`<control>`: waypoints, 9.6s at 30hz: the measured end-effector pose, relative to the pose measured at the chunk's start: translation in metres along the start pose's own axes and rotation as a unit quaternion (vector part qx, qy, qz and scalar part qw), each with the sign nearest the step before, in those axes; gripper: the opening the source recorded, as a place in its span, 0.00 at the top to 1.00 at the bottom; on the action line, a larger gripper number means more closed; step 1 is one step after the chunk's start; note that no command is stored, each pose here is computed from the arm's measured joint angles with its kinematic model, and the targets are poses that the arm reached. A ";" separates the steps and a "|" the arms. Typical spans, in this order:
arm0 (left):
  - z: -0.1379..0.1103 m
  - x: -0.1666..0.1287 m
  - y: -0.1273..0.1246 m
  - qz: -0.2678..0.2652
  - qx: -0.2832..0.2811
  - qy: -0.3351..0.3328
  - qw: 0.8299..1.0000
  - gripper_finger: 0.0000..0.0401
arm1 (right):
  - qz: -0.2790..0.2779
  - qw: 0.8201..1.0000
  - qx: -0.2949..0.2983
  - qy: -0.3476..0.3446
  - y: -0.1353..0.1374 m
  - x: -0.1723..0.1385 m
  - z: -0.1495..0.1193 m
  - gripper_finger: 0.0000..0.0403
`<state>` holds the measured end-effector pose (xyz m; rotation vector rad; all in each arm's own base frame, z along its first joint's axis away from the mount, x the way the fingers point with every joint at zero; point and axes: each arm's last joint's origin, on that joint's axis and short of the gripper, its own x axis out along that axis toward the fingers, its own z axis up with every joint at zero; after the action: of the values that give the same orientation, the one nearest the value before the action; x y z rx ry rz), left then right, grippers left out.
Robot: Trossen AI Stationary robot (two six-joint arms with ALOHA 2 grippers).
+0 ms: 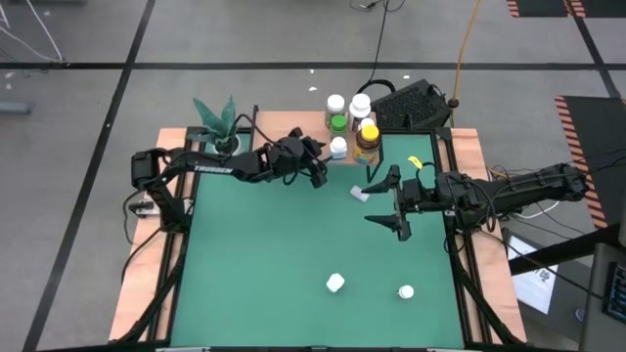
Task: Pick and place medicine bottles onto shelf by color
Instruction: Put the white blue medicine bottle on the top of the shelf, then put the white blue medicine bottle on the shelf
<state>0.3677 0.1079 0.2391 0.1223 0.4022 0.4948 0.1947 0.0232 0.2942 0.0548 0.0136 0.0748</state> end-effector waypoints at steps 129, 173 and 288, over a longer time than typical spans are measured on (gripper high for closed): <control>-0.025 -0.127 -0.310 -0.170 -0.064 -0.068 0.981 0.47 | 0.126 0.991 0.048 0.010 0.028 -0.003 -0.001 0.22; -0.036 -0.108 -0.336 -0.133 -0.074 0.096 0.984 0.38 | 0.131 0.990 0.053 0.019 0.072 -0.017 -0.005 0.22; 0.035 0.012 0.186 -0.205 0.108 0.047 0.972 0.54 | -0.042 0.985 -0.156 0.065 0.004 0.019 -0.022 0.22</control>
<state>0.3100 0.2758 0.3062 0.2220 0.5578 0.0479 0.2130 0.0295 0.2727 -0.2633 0.1340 -0.0043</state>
